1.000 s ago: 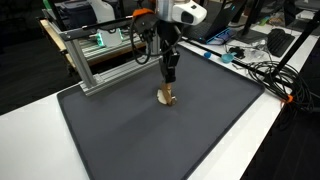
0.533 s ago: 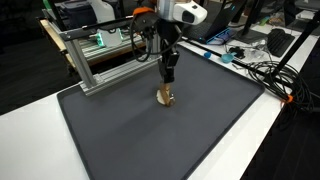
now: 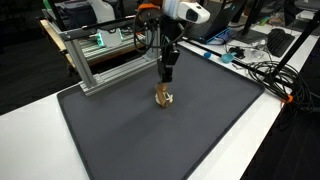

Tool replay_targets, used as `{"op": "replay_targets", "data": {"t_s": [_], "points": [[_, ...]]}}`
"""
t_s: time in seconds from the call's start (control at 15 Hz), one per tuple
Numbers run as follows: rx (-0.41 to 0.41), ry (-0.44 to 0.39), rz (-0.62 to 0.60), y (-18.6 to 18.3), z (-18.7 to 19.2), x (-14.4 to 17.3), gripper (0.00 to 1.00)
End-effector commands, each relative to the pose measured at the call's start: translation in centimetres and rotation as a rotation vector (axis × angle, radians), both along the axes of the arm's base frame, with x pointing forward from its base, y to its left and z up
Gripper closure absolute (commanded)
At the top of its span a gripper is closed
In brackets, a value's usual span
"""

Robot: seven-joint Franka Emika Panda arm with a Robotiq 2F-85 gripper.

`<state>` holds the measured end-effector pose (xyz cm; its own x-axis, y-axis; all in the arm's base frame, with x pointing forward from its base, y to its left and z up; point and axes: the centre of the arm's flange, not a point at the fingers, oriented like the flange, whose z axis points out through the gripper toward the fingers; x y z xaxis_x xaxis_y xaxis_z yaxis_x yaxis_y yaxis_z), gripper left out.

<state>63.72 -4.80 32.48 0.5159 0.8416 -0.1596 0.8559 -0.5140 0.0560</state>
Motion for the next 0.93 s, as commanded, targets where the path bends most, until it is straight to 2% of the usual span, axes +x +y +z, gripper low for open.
{"op": "replay_targets", "data": {"t_s": [0.0, 0.4, 0.6, 0.73, 0.87], "points": [[-0.085, 0.063, -0.012, -1.1, -4.7, -1.5, 0.78], [-0.138, 0.093, -0.031, -0.6, -5.9, -1.8, 0.78], [-0.191, 0.137, -0.035, -1.7, -8.0, -2.3, 0.78], [-0.234, 0.145, -0.054, -2.8, -7.9, -2.3, 0.78], [-0.228, 0.118, -0.1, -4.2, -5.8, -1.7, 0.78]]}}
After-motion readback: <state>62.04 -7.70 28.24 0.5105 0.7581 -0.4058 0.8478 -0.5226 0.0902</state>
